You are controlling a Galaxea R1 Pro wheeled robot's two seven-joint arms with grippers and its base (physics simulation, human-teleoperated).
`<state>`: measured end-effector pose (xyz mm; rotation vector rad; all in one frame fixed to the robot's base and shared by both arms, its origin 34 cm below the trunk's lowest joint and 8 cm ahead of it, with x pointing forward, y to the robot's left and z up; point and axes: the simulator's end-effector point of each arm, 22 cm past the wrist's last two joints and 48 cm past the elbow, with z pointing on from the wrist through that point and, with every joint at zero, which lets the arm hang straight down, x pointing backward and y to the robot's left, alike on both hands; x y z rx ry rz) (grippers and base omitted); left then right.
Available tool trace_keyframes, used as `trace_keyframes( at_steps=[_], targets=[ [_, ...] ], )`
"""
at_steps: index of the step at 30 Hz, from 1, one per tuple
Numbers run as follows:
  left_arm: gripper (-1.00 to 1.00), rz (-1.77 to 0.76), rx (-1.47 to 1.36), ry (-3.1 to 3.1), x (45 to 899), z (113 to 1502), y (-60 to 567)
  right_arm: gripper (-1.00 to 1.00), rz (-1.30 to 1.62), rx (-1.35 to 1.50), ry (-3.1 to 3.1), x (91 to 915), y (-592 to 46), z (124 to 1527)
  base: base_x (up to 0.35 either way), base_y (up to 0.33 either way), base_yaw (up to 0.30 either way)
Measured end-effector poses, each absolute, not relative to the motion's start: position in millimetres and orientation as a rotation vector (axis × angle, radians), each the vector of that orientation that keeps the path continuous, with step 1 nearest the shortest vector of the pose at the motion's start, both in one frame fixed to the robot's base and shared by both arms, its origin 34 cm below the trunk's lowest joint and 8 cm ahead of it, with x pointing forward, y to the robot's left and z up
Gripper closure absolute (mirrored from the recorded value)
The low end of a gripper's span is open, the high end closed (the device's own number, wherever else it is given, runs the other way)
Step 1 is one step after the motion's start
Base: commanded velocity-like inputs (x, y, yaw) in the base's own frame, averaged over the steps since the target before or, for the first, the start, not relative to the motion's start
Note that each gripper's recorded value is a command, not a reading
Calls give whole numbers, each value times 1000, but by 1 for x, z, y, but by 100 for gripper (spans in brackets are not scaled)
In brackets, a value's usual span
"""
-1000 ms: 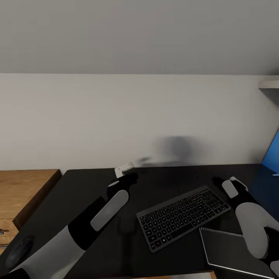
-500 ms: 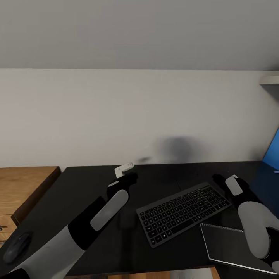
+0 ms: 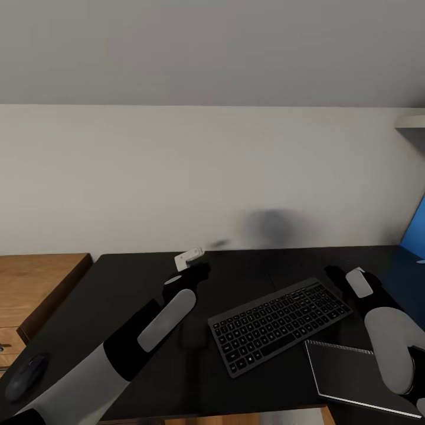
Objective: In the bedroom, organize the workspace by keeping the computer under the desk, ensuring the monitor is on the desk, placing the keyboard on the desk next to the monitor, placing the mouse on the desk next to the keyboard, moving the folder from the swivel chair onto the desk next to the mouse, stacking the notebook on top of the folder with the pen on top of the notebook, and positioning the swivel chair next to the desk.
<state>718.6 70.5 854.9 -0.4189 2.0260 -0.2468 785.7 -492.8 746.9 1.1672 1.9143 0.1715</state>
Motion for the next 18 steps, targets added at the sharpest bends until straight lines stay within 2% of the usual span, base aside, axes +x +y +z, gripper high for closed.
trace_keyframes(
  at_steps=[18],
  targets=[
    [-100,-210,-423,2031,721,848,86,-100,172,1167,1912,786,-492,747,-2,0,0]
  ],
)
